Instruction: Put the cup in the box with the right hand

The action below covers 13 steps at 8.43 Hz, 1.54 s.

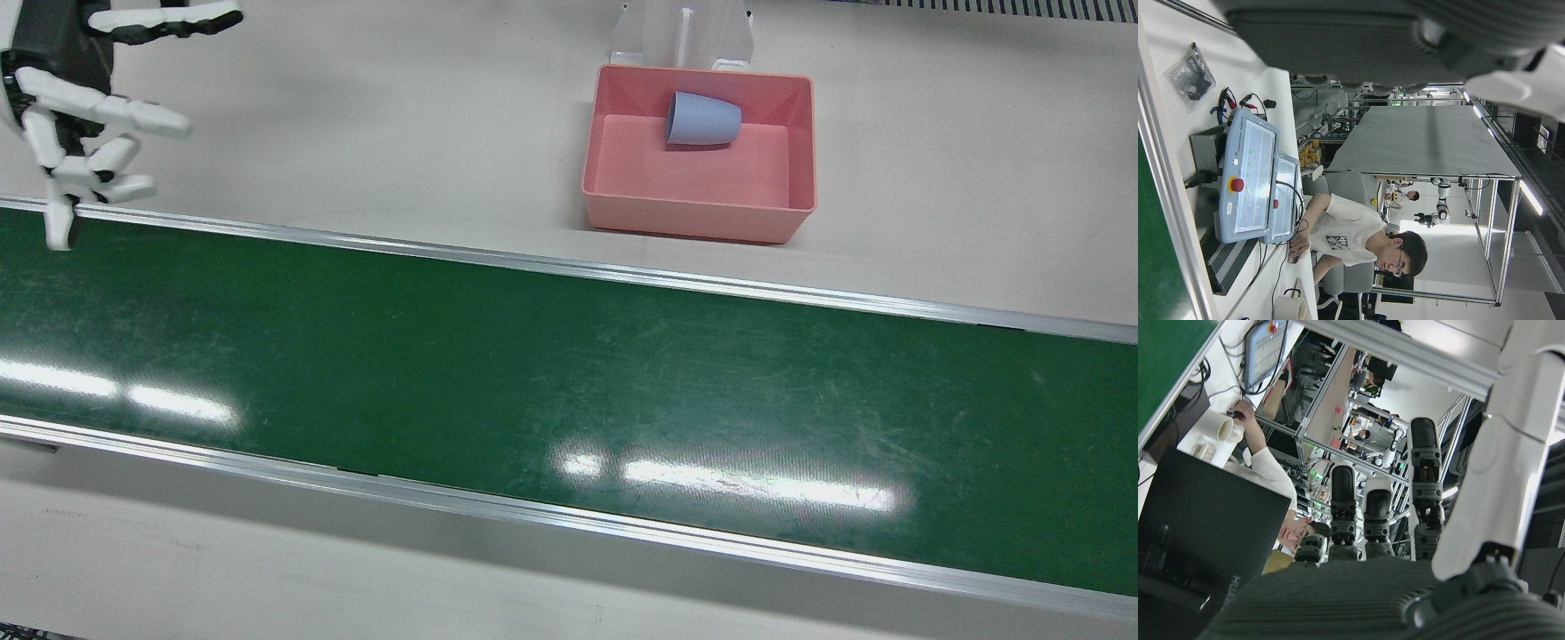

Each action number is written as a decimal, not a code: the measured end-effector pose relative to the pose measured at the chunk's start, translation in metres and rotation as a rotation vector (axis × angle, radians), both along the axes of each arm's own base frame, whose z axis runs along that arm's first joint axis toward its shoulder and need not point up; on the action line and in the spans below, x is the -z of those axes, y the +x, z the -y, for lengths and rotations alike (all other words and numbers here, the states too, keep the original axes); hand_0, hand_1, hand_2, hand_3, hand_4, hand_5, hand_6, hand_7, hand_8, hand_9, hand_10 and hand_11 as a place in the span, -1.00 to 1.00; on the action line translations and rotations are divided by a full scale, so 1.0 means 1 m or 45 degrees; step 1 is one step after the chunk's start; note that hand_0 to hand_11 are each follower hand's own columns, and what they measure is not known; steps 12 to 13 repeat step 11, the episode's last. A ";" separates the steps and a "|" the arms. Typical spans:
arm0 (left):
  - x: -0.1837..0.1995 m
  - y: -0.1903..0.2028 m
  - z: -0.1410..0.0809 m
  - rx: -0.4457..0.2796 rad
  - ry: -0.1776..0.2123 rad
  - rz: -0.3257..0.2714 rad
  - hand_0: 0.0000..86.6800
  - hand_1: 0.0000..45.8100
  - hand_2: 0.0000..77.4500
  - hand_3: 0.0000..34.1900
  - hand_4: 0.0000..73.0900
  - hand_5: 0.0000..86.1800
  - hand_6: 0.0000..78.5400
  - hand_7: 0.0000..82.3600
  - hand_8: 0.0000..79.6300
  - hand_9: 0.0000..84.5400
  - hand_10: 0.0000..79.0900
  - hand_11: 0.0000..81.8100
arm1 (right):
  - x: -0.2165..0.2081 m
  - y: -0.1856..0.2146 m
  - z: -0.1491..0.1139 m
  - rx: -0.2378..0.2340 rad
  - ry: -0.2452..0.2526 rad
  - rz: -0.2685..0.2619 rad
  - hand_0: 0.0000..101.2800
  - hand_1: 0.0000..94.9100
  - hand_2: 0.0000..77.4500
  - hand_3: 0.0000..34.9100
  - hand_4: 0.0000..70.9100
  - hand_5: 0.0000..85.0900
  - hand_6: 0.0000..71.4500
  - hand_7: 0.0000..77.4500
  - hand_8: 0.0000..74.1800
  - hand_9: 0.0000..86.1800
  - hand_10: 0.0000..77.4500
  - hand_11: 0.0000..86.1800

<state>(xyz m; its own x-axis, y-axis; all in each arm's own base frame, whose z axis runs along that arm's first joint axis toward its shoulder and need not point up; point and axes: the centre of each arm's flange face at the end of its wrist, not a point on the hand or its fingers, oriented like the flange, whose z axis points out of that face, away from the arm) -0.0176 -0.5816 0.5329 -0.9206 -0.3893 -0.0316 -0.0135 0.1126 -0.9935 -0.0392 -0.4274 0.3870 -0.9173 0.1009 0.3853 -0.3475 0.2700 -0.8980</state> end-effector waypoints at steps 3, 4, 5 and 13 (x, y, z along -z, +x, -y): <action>0.000 0.000 0.000 0.000 0.000 0.000 -1.00 -0.98 -0.99 -1.00 -1.00 -1.00 -1.00 -1.00 -1.00 -1.00 -1.00 -1.00 | -0.128 0.129 0.042 -0.182 -0.120 0.098 0.06 -0.86 -0.99 -1.00 -0.08 -0.85 -0.42 0.82 -0.43 0.01 -0.89 -0.81; 0.000 0.000 0.000 0.000 0.000 0.000 -1.00 -0.98 -0.99 -1.00 -1.00 -1.00 -1.00 -1.00 -1.00 -1.00 -1.00 -1.00 | -0.171 0.164 0.042 -0.244 -0.136 0.130 0.05 -0.82 -0.99 -1.00 -0.09 -0.83 -0.42 0.82 -0.41 0.04 -0.89 -0.81; 0.000 0.000 0.000 0.000 0.000 0.000 -1.00 -0.98 -0.99 -1.00 -1.00 -1.00 -1.00 -1.00 -1.00 -1.00 -1.00 -1.00 | -0.203 0.192 0.038 -0.298 -0.138 0.150 0.04 -0.82 -0.97 -1.00 -0.02 -0.86 -0.37 0.82 -0.37 0.10 -0.89 -0.80; 0.000 0.000 0.000 0.000 0.000 0.000 -1.00 -0.98 -0.99 -1.00 -1.00 -1.00 -1.00 -1.00 -1.00 -1.00 -1.00 -1.00 | -0.292 0.218 0.008 -0.350 -0.209 0.238 -0.15 -0.64 0.11 -1.00 0.45 -0.88 -0.24 0.82 -0.01 0.46 -0.62 -0.49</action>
